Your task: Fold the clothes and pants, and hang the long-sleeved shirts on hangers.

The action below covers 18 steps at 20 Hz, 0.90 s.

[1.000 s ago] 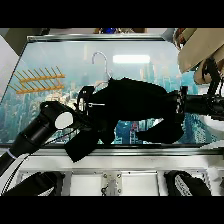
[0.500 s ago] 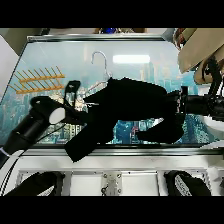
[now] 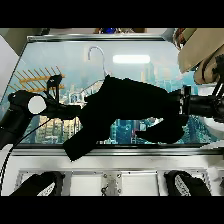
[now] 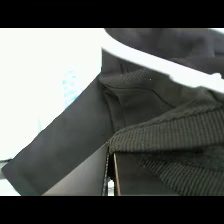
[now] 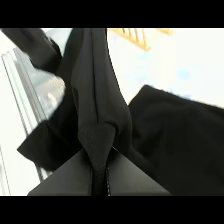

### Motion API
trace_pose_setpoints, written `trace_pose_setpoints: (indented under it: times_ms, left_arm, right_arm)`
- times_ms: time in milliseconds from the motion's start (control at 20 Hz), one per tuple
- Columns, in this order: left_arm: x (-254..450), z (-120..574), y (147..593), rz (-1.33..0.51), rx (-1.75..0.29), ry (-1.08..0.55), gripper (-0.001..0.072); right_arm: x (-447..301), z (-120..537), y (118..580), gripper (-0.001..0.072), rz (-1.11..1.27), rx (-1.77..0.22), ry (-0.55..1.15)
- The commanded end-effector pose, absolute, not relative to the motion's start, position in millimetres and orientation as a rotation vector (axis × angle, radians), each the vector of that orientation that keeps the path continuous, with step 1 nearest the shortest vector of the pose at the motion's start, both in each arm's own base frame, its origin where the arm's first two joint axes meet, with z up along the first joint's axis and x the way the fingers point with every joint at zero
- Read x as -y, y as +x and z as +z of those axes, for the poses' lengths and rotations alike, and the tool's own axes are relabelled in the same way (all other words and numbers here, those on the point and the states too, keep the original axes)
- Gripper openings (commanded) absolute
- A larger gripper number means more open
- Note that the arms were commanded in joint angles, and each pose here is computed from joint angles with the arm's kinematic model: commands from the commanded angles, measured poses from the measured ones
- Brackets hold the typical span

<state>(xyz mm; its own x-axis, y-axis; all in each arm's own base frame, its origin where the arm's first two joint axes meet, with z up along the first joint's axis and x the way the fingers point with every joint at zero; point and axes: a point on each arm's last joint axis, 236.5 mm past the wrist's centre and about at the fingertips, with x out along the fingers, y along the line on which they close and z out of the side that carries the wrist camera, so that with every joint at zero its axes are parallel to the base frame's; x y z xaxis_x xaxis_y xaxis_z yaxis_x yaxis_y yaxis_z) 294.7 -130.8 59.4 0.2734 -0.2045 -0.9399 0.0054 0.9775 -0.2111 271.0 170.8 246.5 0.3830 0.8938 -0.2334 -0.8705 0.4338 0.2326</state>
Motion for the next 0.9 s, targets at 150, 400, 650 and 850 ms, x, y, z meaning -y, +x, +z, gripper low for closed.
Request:
trace_pose_setpoints:
  times_ms: [150, 400, 650, 850]
  left_arm:
    - [136.0, 45.9, 310.3, -0.159, -1.287, -0.179, 0.0018]
    - [109.6, 46.8, 322.6, -0.097, -1.270, -0.233, 0.0018]
    - [128.3, 50.0, 318.6, -0.179, -1.274, -0.238, 0.0018]
    - [149.4, 56.4, 319.5, -0.239, -1.250, -0.256, 0.0018]
  right_arm:
    - [-175.5, 264.5, 267.5, 0.0018, 1.150, -0.290, 0.125]
    - [-178.1, 272.2, 264.3, 0.0019, 1.171, -0.272, 0.157]
    - [-179.3, 282.6, 264.2, 0.0018, 1.179, -0.239, 0.191]
    - [-180.5, 294.3, 263.2, 0.0018, 1.190, -0.209, 0.237]
